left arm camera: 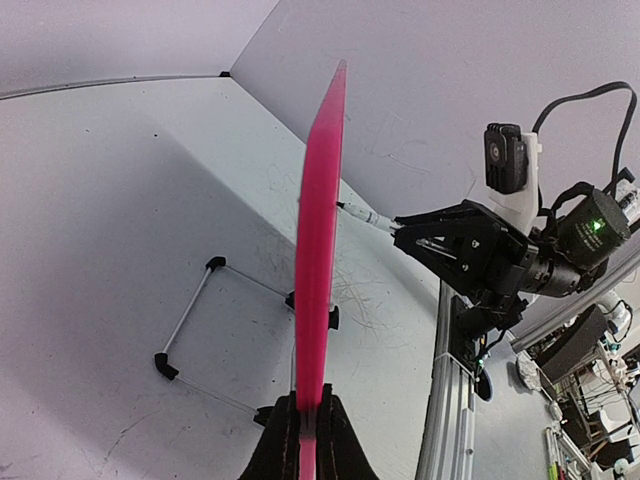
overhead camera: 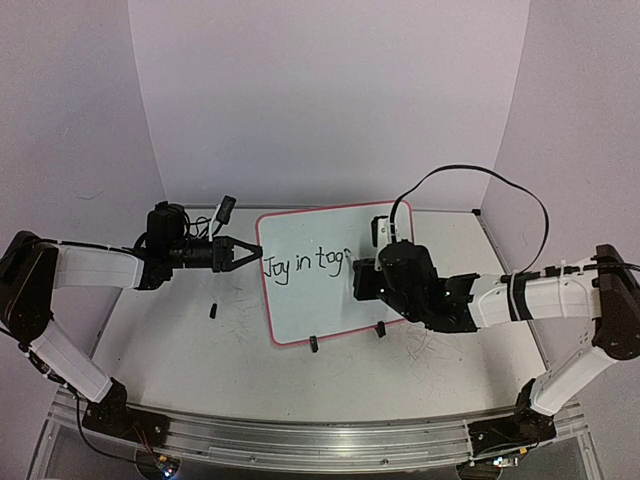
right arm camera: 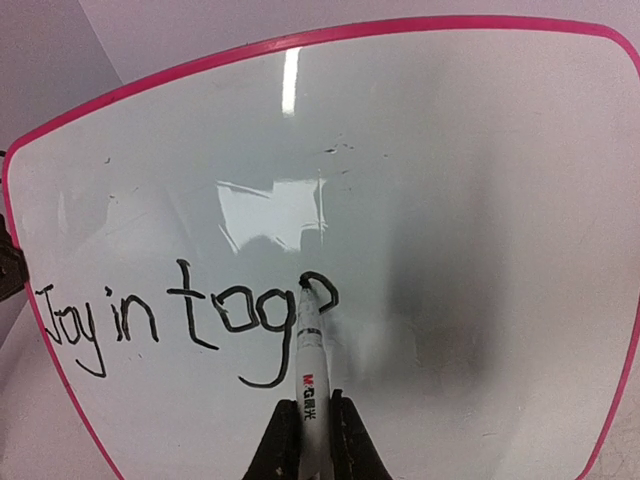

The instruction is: Write a sentence on the whiteboard

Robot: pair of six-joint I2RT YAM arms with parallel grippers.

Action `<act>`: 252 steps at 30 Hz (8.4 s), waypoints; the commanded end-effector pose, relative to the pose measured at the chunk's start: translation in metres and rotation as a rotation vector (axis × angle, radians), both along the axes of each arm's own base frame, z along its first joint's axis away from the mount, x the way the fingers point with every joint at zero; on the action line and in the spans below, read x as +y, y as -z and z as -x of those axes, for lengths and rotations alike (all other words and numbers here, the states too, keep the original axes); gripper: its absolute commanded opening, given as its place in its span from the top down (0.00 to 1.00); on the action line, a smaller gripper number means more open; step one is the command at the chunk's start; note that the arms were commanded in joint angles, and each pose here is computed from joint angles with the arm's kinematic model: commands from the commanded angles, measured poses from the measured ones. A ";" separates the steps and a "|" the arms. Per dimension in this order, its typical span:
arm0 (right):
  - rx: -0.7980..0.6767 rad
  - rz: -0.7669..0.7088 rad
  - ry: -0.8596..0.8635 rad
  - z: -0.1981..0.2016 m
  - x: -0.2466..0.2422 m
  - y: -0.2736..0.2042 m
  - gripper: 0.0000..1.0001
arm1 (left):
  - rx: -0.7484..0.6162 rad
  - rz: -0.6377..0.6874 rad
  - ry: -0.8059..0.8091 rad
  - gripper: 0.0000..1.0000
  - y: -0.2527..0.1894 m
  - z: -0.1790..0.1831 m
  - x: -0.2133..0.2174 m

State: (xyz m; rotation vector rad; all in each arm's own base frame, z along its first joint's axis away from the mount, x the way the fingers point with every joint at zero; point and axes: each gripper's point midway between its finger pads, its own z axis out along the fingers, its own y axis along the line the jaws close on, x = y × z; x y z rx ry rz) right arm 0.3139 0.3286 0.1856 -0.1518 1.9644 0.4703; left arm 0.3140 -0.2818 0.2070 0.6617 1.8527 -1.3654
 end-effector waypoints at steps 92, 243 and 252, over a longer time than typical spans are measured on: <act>-0.071 0.037 -0.026 0.010 -0.029 -0.030 1.00 | -0.113 0.004 -0.006 1.00 -0.028 -0.006 -0.007; -0.029 0.062 0.019 -0.018 -0.028 -0.007 1.00 | -0.124 -0.045 0.014 1.00 -0.023 -0.001 -0.015; -0.088 -0.037 0.026 -0.005 -0.045 -0.036 1.00 | -0.123 -0.048 0.012 1.00 -0.023 -0.002 -0.015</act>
